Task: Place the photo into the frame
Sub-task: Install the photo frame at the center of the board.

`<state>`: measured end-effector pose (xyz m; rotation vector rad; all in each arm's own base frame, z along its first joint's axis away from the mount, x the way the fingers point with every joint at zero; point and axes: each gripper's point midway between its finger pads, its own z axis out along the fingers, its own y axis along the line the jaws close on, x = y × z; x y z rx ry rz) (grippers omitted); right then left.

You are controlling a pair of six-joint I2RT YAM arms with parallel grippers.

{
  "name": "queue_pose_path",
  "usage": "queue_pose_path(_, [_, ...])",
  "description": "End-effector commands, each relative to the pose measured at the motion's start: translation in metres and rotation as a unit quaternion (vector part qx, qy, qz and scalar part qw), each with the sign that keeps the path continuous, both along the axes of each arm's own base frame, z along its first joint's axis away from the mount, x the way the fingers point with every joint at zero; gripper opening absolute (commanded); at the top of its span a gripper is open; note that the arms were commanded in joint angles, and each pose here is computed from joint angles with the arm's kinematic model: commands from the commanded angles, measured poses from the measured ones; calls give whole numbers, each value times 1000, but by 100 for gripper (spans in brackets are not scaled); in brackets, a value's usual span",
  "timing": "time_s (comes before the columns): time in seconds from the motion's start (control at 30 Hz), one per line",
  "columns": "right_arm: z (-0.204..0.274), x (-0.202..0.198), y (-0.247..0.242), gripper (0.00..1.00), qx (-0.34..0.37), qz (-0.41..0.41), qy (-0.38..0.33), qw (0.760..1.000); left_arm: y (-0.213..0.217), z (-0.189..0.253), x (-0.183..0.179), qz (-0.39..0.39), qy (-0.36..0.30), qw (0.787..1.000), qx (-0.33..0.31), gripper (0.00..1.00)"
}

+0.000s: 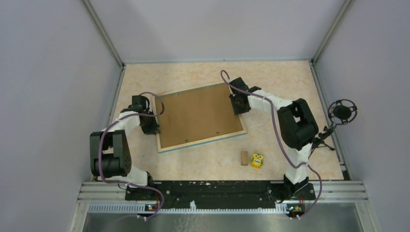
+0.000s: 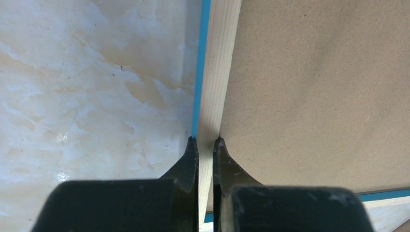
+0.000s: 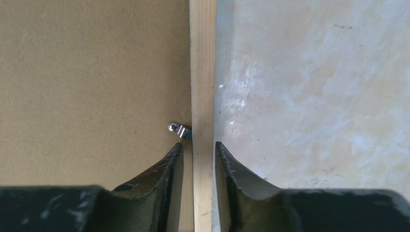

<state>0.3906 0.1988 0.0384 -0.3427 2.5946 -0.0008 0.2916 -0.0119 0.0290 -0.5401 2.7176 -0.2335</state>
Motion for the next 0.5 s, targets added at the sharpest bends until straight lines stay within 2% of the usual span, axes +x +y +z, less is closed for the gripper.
queue_pose_path(0.0, [24,-19,4,37,39,-12,14,999,2,-4,2,25,6,1000,-5,0])
queue_pose_path(0.1, [24,-36,0,55,57,-22,18,998,3,-4,3,34,7,999,-12,0])
queue_pose_path(0.2, [15,-55,-11,65,58,-42,28,997,4,-6,2,42,10,999,-23,0])
queue_pose_path(0.33, [24,-72,-20,73,80,-103,28,991,4,-6,3,48,12,998,-37,0])
queue_pose_path(0.4, [26,-81,-16,74,119,-143,36,982,4,-6,3,50,11,998,-43,0])
queue_pose_path(0.47, [24,-95,3,73,190,-190,72,960,2,-6,4,48,10,998,-50,0])
